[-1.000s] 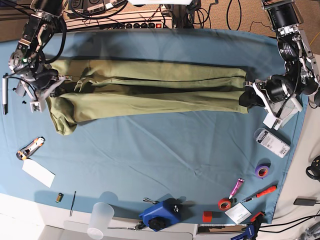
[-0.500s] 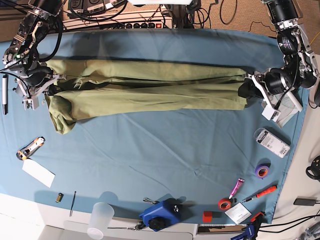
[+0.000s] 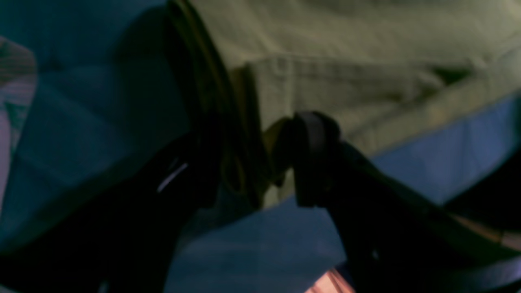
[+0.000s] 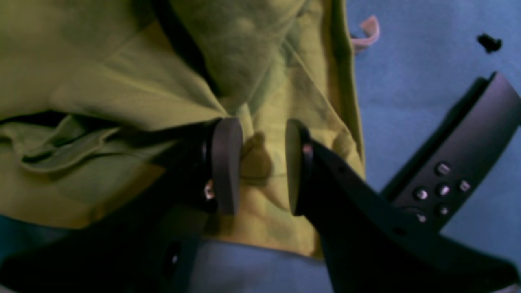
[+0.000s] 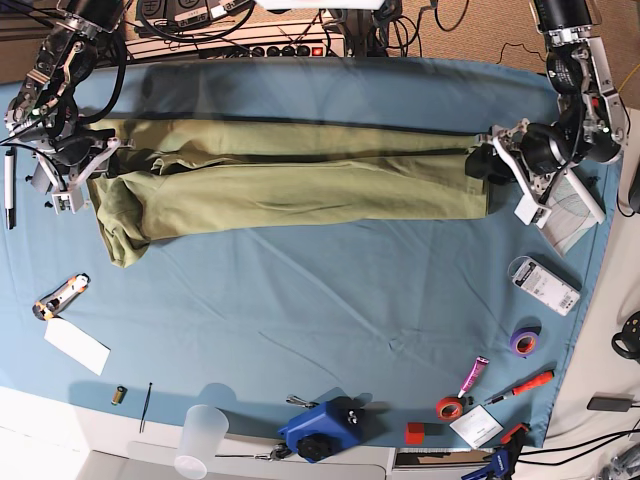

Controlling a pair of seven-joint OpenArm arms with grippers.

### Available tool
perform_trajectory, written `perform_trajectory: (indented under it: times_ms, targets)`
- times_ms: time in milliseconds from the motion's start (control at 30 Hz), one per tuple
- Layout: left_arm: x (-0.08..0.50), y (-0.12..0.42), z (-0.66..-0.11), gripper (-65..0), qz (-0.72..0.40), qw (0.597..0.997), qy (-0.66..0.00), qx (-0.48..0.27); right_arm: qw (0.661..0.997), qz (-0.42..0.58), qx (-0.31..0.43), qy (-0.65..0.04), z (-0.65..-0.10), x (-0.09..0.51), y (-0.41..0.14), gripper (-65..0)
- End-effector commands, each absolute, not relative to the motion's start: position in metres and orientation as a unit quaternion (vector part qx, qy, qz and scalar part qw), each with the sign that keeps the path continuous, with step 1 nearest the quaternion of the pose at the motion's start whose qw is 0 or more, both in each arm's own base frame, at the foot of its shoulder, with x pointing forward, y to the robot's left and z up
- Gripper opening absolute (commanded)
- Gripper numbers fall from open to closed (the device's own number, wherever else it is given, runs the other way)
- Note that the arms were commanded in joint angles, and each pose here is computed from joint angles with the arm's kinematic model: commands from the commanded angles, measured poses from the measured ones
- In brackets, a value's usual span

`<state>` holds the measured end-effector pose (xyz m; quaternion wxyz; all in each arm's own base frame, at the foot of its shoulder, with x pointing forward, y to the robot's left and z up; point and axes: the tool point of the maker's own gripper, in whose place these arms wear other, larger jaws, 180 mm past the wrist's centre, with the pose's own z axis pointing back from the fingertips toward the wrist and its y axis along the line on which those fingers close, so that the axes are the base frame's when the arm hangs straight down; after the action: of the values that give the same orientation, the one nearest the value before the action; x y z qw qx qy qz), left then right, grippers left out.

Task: Layout the t-shirt on the table in an organized manner, then fold the t-shirt properly
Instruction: 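Grasp both ends of the olive strip and pull them apart to straighten, then fold the hem end with the left gripper toward the right gripper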

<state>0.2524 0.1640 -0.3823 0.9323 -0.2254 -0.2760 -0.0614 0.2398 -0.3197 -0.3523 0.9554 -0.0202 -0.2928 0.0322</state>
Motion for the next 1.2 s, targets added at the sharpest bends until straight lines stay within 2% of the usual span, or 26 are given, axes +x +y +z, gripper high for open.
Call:
perform_trajectory:
  times_ms: [0,167,300,400,500,767,1000,1167]
  targets:
    - [0.26,0.166,-0.376,-36.0,-0.064,0.93,-0.29,-0.216,0.946,0.039,-0.026,-0.322,-0.337,0.25,-0.323,-46.0]
    - [0.253,0.163,-0.395,-36.0,-0.058,0.951,-0.248,-0.174,0.943,0.038,-0.018,-0.33,-0.335,0.252,-0.32,-46.0]
    - [0.246,0.143,-0.402,-37.7,-0.079,0.953,-0.226,-0.185,0.942,0.038,-0.018,-0.333,-0.334,0.254,-0.32,-46.0]
    - [0.239,0.136,-0.407,-47.2,-0.095,0.956,-0.204,-0.186,0.941,0.038,-0.018,-0.335,-0.334,0.254,-0.32,-46.0]
    - [0.238,0.138,-0.408,-65.0,-0.096,0.958,-0.201,-0.179,0.941,0.038,-0.018,-0.335,-0.334,0.254,-0.32,-46.0]
    - [0.241,0.146,-0.403,-65.0,-0.097,0.957,-0.211,-0.174,0.938,0.039,-0.018,-0.343,-0.332,0.256,-0.32,-46.0]
    - [0.26,0.195,-0.369,-65.0,-0.066,0.943,-0.28,-0.168,0.937,0.039,-0.018,-0.347,-0.331,0.258,-0.32,-46.0]
    - [0.264,0.23,-0.356,-65.0,-0.064,0.945,-0.293,-0.131,0.932,0.039,-0.017,-0.361,-0.327,0.263,-0.319,-46.0]
